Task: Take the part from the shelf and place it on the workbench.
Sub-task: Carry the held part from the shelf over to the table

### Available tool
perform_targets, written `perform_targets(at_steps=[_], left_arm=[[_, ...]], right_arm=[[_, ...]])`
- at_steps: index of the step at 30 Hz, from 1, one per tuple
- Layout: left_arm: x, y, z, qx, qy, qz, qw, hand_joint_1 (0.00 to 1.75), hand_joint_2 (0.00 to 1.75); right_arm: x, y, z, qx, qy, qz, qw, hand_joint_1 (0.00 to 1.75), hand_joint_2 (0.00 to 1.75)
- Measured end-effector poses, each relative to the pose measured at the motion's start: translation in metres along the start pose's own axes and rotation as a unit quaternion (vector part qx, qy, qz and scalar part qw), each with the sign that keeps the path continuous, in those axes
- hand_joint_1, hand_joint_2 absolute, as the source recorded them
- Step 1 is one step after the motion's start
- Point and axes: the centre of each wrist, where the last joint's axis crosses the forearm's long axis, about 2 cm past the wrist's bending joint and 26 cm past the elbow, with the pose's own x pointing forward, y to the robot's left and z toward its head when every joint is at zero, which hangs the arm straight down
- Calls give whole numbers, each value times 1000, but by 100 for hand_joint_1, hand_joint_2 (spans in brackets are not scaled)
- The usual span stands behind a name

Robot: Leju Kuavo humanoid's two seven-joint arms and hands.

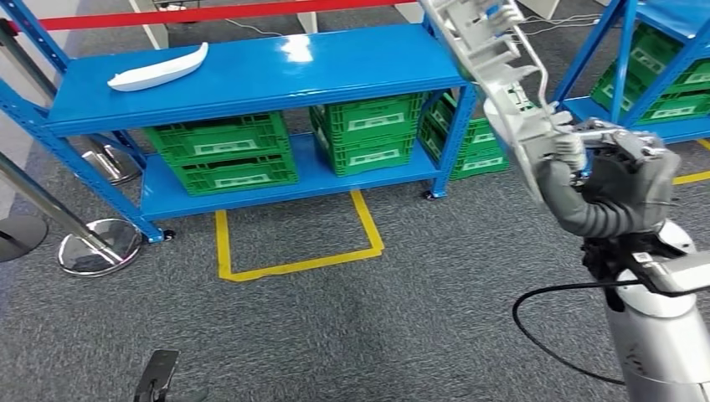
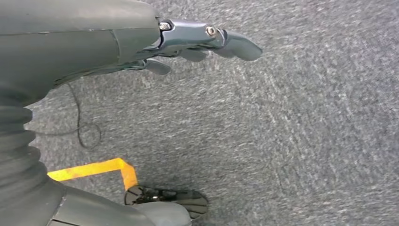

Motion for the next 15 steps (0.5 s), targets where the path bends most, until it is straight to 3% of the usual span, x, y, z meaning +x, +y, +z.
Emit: perform_targets(at_steps=[15], left_arm=[[0, -1, 0, 0, -1, 6, 1000, 0, 175]], right_arm=[[6, -1, 8, 1, -11, 8, 1000, 175, 175]])
